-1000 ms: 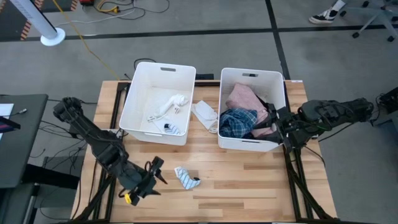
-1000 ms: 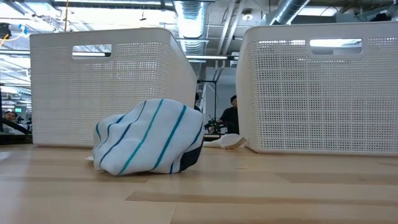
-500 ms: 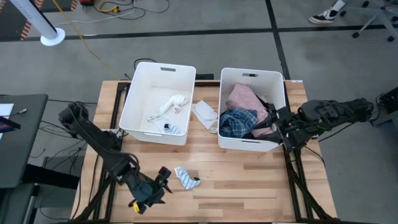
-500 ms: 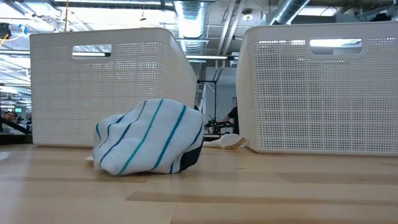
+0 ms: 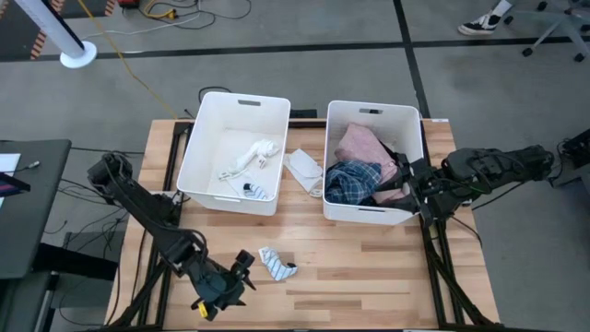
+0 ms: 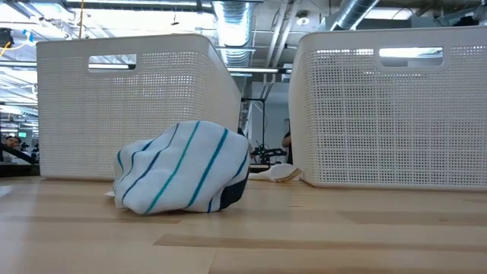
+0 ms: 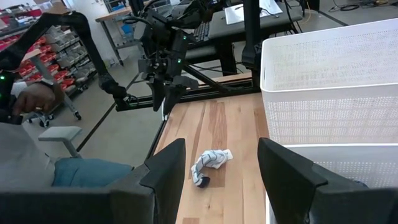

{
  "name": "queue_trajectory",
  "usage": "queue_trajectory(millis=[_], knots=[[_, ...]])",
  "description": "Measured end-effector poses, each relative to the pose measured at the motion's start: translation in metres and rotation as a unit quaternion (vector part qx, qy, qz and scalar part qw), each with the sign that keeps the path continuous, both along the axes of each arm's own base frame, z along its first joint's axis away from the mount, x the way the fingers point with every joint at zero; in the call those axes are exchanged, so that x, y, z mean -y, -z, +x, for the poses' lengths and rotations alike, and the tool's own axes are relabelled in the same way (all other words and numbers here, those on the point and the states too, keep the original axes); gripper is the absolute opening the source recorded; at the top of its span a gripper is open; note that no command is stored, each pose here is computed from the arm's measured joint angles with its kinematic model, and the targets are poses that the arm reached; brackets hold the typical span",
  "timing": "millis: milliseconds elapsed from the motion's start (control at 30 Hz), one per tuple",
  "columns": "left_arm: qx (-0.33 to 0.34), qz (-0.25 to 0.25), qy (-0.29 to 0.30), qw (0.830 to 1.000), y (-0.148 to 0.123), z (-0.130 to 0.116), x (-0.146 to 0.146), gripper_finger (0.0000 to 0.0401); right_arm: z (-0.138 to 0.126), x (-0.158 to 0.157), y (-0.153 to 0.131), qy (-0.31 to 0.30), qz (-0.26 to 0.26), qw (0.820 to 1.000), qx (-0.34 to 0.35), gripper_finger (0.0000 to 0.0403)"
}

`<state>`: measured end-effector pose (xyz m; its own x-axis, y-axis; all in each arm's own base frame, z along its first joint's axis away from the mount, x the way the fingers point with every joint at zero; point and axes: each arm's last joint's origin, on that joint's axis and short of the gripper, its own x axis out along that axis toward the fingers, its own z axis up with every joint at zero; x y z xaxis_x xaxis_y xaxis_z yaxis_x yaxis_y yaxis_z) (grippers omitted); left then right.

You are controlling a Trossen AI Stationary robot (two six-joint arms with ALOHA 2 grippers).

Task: Sort clothes
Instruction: Put the blue striped sock into the left white laundry bin

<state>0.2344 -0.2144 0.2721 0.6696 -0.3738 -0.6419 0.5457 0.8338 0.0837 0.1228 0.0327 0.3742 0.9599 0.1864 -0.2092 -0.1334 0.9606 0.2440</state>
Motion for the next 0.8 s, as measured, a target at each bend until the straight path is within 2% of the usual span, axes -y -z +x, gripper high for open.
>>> queue_trajectory(millis=[800], knots=[[-0.001, -0.003, -0.003, 1.0, -0.0001, -0.0001, 0.0002, 0.0206, 0.0, 0.0, 0.0, 0.0, 0.0, 1.0, 0.0, 0.0217]])
